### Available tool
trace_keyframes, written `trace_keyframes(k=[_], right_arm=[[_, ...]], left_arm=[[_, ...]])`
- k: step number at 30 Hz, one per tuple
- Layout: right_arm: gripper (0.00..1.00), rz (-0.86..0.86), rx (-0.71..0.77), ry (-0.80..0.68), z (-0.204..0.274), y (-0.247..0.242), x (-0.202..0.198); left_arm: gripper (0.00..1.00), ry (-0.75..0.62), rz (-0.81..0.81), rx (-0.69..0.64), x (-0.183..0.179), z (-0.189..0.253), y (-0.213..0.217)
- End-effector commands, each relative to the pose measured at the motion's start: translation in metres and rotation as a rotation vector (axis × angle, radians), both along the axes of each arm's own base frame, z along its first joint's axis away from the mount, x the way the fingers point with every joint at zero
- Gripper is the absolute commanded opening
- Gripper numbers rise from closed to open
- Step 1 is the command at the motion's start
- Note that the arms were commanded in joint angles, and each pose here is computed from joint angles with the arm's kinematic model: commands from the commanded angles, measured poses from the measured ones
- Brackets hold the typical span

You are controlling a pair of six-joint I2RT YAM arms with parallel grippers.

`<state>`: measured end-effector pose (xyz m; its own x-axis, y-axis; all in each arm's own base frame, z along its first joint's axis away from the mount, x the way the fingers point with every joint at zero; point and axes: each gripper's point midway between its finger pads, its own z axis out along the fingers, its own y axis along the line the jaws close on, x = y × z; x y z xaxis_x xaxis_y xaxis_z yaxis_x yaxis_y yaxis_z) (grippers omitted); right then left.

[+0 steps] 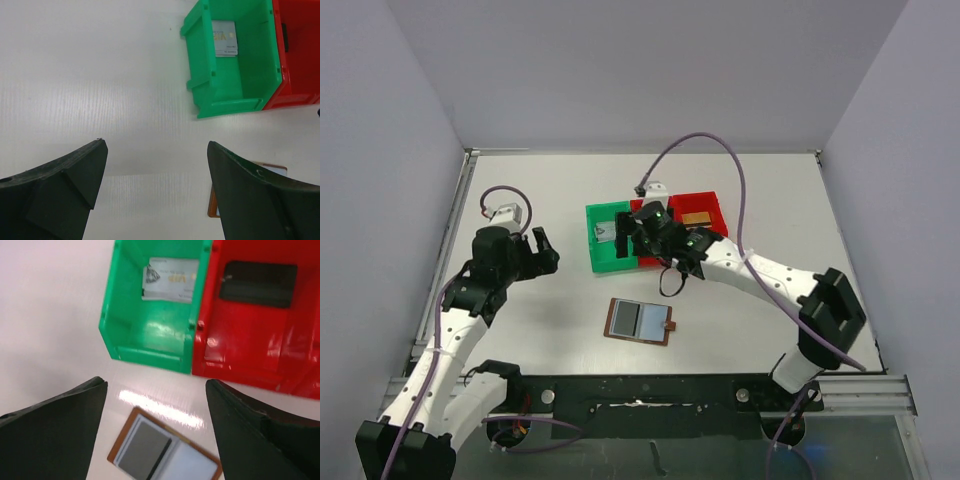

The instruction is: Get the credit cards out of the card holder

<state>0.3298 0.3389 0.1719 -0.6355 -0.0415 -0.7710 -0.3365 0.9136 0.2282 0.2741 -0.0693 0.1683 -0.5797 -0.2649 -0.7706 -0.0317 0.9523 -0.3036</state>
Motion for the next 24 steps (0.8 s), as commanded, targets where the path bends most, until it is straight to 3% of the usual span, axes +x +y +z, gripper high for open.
trace_keyframes(k=[1, 3, 8, 11, 14, 16, 19, 22, 24], right_arm=[[0.88, -0.126, 0.260, -0.028, 0.037, -0.021, -0.022], [0.98, -0.150, 0.358, -0.033, 0.045, -0.032, -0.035], [0.98, -0.266, 0.619, 0.002, 0.033, -0.061, -0.060], [0.98, -0.124, 0.778, -0.013, 0.037, -0.056, -0.077], [0.98, -0.057, 0.911, 0.009, 0.041, -0.048, -0.092], [1.00, -0.028, 0.901, 0.053, 0.036, -0.040, -0.096], [0.97, -0.127, 0.725, 0.189, -0.005, -0.039, -0.097], [0.91, -0.263, 0.615, 0.372, -0.051, -0.045, -0.105], [0.82, -0.279, 0.638, 0.456, -0.067, -0.040, -0.113]], left_arm=[[0.81, -0.027, -0.080, -0.121, 0.003, 0.017, -0.025], [0.81, -0.002, -0.141, -0.214, 0.000, 0.028, -0.044], [0.78, 0.049, -0.287, -0.417, -0.015, 0.033, -0.084], [0.74, 0.129, -0.360, -0.504, -0.031, 0.018, -0.105], [0.71, 0.196, -0.383, -0.511, -0.045, -0.002, -0.121], [0.70, 0.234, -0.405, -0.499, -0.057, -0.016, -0.134], [0.69, 0.267, -0.398, -0.496, -0.065, -0.031, -0.145], [0.64, 0.306, -0.408, -0.494, -0.072, -0.043, -0.154], [0.63, 0.329, -0.405, -0.484, -0.076, -0.049, -0.157]])
